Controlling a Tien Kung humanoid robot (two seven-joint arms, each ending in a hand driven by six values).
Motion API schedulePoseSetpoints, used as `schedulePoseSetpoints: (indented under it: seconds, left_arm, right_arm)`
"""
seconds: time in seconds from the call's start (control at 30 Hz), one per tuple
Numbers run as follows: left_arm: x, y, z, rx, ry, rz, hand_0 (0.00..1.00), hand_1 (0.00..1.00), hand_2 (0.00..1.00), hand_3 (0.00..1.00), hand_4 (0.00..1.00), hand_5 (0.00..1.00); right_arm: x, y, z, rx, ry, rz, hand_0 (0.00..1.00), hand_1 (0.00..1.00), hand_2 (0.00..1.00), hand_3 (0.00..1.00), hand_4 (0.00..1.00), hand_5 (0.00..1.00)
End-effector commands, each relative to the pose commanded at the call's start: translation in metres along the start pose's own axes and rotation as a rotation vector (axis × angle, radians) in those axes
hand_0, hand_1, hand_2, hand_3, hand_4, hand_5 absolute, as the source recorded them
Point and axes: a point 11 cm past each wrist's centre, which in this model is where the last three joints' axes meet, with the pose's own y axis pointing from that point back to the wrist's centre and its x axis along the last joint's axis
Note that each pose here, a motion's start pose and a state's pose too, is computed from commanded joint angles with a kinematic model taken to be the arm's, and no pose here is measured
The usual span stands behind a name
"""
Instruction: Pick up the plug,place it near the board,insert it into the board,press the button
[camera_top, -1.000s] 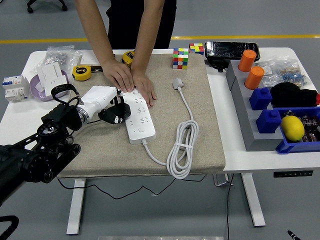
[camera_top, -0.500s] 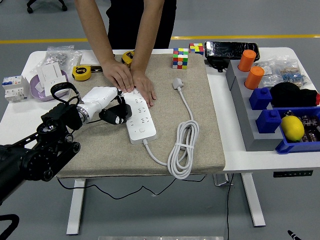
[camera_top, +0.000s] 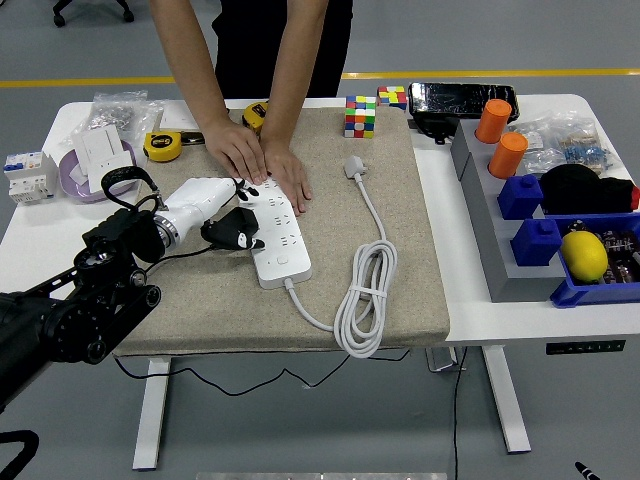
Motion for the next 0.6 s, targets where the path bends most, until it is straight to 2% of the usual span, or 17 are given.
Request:
schedulePoseSetpoints:
  seconds: [0.13, 0.17, 0.27, 0.33, 0.37, 0.53, 0.57, 0.6]
  left_arm:
    - [-0.001, 0.001, -0.001, 0.002, 0.019, -0.006, 0.773, 0.807, 0.765, 0.794, 0.998, 0.473]
    - [-0.001, 0.002, -0.002, 0.002, 0.037, -0.007, 0.805, 0.869, 0.830, 0.856, 0.998, 0.728]
    - [0.000, 0.006, -0.003, 0.005, 0.117, 0.001, 0.805, 0.869, 0.830, 0.856, 0.998, 0.728]
    - [0.002, 0.010, -0.004, 0.009, 0.209, 0.029, 0.805, 0.869, 0.830, 0.856, 0.998, 0.728]
    - [0.004, 0.012, -0.004, 0.012, 0.245, 0.044, 0.899, 0.962, 0.943, 0.926, 0.998, 0.998]
    - [0.012, 0.028, -0.006, 0.033, 0.436, 0.158, 0.899, 0.962, 0.943, 0.926, 0.998, 0.998]
    - [0.012, 0.032, -0.005, 0.039, 0.475, 0.180, 0.998, 0.998, 0.976, 0.949, 0.998, 0.998]
    - [0.012, 0.036, -0.005, 0.045, 0.515, 0.199, 0.998, 0.998, 0.976, 0.949, 0.998, 0.998]
  right_arm:
    - [0.000, 0.000, 0.001, -0.001, 0.001, 0.000, 0.848, 0.755, 0.743, 0.773, 0.998, 0.927]
    - [0.000, 0.000, 0.001, -0.001, 0.001, 0.000, 0.848, 0.756, 0.742, 0.774, 0.998, 0.926]
    - [0.000, 0.000, 0.002, -0.002, 0.001, -0.001, 0.848, 0.756, 0.742, 0.774, 0.998, 0.926]
    - [-0.001, 0.000, 0.003, -0.004, 0.001, -0.001, 0.848, 0.756, 0.742, 0.774, 0.998, 0.926]
    - [-0.001, 0.000, 0.003, -0.005, 0.000, -0.002, 0.846, 0.756, 0.743, 0.775, 0.998, 0.923]
    - [-0.002, 0.000, 0.005, -0.007, -0.003, -0.003, 0.846, 0.756, 0.743, 0.775, 0.998, 0.923]
    - [-0.002, 0.000, 0.005, -0.007, -0.004, -0.003, 0.847, 0.757, 0.743, 0.773, 0.998, 0.922]
    - [-0.003, 0.000, 0.005, -0.007, -0.006, -0.003, 0.847, 0.757, 0.743, 0.773, 0.998, 0.922]
